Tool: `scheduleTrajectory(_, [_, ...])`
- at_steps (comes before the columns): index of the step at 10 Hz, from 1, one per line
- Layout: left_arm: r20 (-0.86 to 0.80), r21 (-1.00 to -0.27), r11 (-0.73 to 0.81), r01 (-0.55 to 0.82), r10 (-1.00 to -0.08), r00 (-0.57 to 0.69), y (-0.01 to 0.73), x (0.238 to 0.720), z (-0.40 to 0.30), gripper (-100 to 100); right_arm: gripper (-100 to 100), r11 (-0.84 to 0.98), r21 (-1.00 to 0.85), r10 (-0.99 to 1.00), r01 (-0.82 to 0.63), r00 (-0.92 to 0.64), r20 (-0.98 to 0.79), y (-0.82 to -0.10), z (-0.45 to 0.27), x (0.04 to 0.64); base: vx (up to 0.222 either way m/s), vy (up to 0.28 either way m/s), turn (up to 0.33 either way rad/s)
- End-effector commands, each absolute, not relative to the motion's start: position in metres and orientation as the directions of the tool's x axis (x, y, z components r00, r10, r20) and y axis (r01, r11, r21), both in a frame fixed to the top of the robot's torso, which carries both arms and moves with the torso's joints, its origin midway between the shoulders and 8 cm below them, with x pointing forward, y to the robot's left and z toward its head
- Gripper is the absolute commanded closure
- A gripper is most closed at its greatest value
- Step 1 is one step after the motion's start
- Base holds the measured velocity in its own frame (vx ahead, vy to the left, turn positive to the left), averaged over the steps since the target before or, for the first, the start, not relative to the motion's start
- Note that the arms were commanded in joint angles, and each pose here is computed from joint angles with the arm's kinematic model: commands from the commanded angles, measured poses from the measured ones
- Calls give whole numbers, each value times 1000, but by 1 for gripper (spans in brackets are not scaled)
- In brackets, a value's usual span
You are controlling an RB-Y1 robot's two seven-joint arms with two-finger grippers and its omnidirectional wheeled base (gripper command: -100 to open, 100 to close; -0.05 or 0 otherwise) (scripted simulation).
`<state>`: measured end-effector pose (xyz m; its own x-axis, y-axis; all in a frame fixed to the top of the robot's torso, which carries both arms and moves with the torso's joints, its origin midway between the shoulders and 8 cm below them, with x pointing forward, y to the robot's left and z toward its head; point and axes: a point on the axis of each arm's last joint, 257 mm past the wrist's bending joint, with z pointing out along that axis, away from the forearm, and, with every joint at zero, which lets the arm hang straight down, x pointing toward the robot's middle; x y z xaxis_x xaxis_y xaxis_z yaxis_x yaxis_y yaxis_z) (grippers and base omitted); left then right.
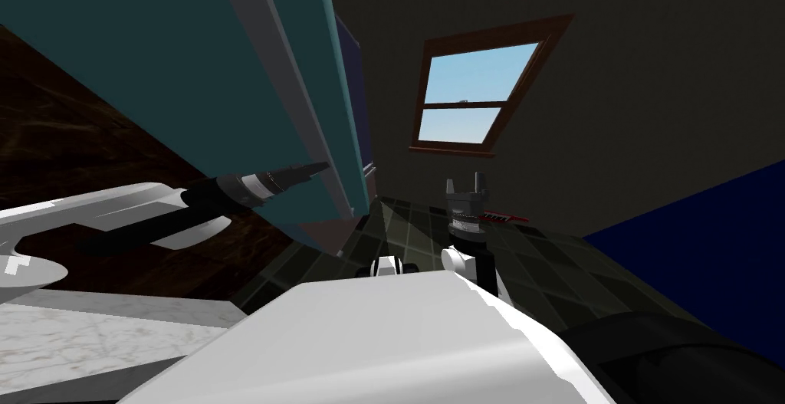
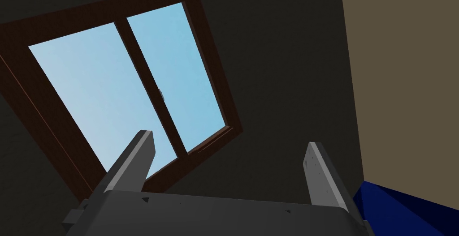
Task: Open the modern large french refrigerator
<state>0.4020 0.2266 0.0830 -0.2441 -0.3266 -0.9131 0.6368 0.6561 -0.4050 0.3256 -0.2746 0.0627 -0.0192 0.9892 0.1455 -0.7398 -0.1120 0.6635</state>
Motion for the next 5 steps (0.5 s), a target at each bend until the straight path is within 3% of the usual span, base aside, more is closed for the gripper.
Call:
scheduleTrajectory(1, [-913,-405,656,637,-327,-244,227,402,83,0,0,-112,663,989,-740,-19,146,-275,63,326,0,0,0])
scheduleTrajectory(5, [-913,-405,656,637,-327,-244,227,402,83,0,0,-112,663,989,-740,-19,146,-275,63,326,0,0,0])
